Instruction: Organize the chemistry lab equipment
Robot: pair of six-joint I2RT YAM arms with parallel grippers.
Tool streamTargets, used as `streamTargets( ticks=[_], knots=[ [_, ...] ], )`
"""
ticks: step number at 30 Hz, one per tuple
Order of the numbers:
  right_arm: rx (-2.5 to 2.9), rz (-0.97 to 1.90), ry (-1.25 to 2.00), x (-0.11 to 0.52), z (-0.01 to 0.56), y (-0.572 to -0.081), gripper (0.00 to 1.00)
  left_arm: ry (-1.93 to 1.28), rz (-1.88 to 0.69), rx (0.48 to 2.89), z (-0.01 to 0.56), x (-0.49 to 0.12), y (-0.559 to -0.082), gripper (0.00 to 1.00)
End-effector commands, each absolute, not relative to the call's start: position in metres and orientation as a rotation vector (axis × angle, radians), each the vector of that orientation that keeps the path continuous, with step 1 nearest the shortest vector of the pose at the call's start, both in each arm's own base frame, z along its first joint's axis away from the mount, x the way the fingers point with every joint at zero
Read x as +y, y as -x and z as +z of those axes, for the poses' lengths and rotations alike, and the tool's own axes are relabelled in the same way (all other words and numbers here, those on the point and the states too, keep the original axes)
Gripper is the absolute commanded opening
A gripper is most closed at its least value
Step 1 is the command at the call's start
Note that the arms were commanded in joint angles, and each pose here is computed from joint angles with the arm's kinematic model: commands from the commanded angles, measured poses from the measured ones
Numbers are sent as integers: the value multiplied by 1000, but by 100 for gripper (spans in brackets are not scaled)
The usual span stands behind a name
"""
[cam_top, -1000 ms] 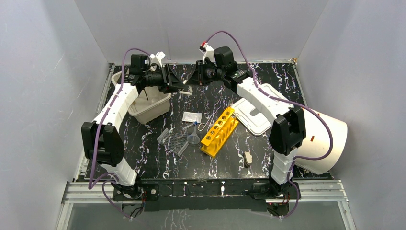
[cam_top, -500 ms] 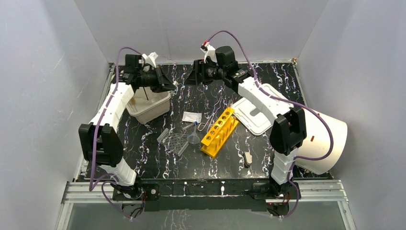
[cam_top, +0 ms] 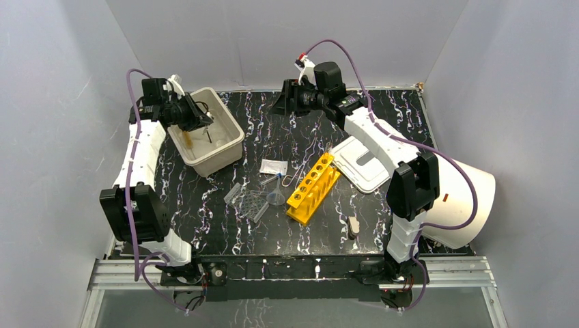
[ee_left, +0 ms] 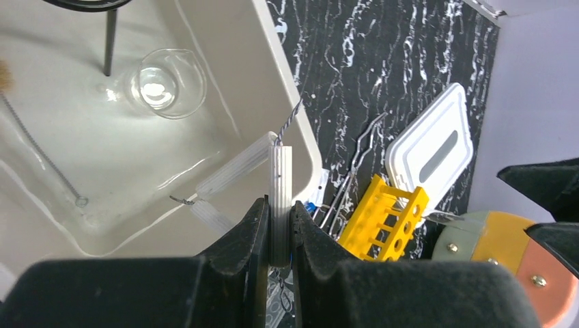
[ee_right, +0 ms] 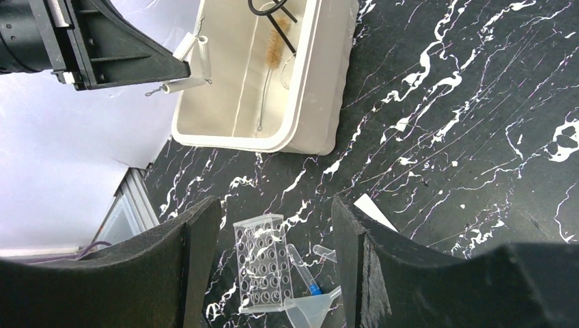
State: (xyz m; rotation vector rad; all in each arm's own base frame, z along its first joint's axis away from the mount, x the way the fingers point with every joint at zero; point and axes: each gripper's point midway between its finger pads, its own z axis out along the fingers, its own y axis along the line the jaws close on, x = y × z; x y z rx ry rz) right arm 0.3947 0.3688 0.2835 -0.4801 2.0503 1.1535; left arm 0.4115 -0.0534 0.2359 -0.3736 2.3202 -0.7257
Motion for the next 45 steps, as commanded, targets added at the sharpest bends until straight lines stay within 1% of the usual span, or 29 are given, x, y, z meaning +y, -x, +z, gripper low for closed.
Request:
streamTargets(
  ticks=[1, 5, 9, 12, 21, 31, 38, 41, 44, 45],
  knots=[
    [1988, 1146, 468, 366, 310, -395, 69, 414, -603, 2351, 220, -39, -414, 0],
    [2019, 1134, 457, 365, 299, -395, 69, 441, -540, 2383, 197, -29, -426, 0],
    [2030, 1134, 446, 366, 295, -398, 69, 534, -330, 2385, 178, 1, -430, 0],
    [2029, 1129, 447, 367, 295, -399, 69, 582, -247, 2395, 165, 13, -430, 0],
    [2037, 1114, 454, 370, 289, -407, 68, 645, -168, 2399, 129, 26, -448, 0],
    [2041, 1115, 450, 372, 287, -410, 69, 644, -54, 2336, 114, 45, -468, 0],
    [2050, 1108, 440, 372, 286, -413, 68, 633, -85, 2344, 104, 41, -473, 13],
    [2067, 1061, 435, 369, 281, -414, 68, 628, -93, 2339, 107, 40, -472, 21],
    [2078, 985, 427, 367, 279, -417, 69, 645, -79, 2342, 111, 42, -468, 32],
    [2080, 964, 424, 367, 278, -417, 69, 648, -76, 2344, 113, 42, -467, 33]
  ],
)
